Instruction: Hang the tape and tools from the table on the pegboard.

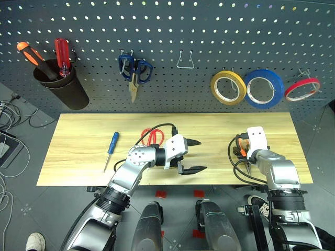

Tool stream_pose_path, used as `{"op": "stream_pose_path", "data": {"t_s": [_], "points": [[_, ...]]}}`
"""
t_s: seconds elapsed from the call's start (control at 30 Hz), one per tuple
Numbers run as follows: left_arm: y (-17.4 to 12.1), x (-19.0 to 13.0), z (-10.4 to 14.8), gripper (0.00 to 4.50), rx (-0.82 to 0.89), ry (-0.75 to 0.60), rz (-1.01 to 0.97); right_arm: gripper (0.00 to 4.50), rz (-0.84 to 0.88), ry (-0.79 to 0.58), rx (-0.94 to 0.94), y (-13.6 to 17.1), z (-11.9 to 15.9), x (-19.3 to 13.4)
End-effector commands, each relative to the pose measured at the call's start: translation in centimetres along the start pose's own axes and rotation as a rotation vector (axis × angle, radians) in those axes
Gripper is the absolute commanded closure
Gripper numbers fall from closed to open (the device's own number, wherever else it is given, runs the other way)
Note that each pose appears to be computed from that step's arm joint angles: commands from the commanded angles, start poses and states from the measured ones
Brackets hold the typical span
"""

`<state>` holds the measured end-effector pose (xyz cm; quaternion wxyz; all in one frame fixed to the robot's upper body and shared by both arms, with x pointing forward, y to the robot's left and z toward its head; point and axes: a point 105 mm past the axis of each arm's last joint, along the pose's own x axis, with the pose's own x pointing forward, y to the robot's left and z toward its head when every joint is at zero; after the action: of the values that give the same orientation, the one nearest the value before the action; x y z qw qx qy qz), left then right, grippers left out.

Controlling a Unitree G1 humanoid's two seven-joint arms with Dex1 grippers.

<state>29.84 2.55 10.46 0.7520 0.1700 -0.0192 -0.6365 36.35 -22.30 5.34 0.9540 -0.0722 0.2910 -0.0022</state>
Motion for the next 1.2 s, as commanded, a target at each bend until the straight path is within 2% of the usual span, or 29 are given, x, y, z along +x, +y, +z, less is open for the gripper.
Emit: {"op": "stream_pose_path", "data": {"t_s": [0.03,0.07,0.17,0.37,0.5,0.63,0.73,0.83,1.0,1.1,1.2], "points": [[-0.2,0.3,1.1,0.0,0.031,-0.03,-0.032,0.39,-0.019,0.027,0.075,-0.8,-0.4,0.3],[-0.1,0.3,1.2,0.0,0.031,-0.031,-0.033,0.54,-0.018,0.027,0.078,-0.8,-0.3,0.3],[0.1,0.4,1.4,0.0,0.033,-0.036,-0.034,1.39,-0.016,0.024,0.078,-0.9,-0.2,0.3],[0.1,0.6,1.9,0.0,0.045,-0.06,-0.047,1.39,-0.019,-0.003,0.061,-0.8,0.5,0.2],[0.3,0.3,2.4,0.0,0.046,-0.074,-0.035,1.39,0.098,-0.071,-0.015,1.3,1.5,-0.8],[0.5,-1.3,3.0,0.0,0.01,-0.097,0.03,1.39,0.306,-0.222,-0.191,5.0,3.0,-3.9],[0.6,-2.2,3.3,0.0,-0.023,-0.106,0.083,1.39,0.386,-0.292,-0.243,6.6,3.4,-5.5],[0.6,-3.7,4.2,0.0,-0.076,-0.137,0.194,1.39,0.45,-0.438,-0.277,8.7,5.4,-7.8],[-0.4,-5.7,5.2,0.0,-0.133,-0.16,0.395,1.39,0.567,-0.745,-0.183,13.0,10.4,-11.9],[-0.6,-6.8,4.5,0.0,-0.169,-0.136,0.495,1.39,0.602,-0.86,-0.1,14.0,12.3,-13.2],[0.0,-8.2,4.4,0.0,-0.175,-0.128,0.624,1.39,0.582,-1.023,-0.058,14.4,15.5,-14.8]]}}
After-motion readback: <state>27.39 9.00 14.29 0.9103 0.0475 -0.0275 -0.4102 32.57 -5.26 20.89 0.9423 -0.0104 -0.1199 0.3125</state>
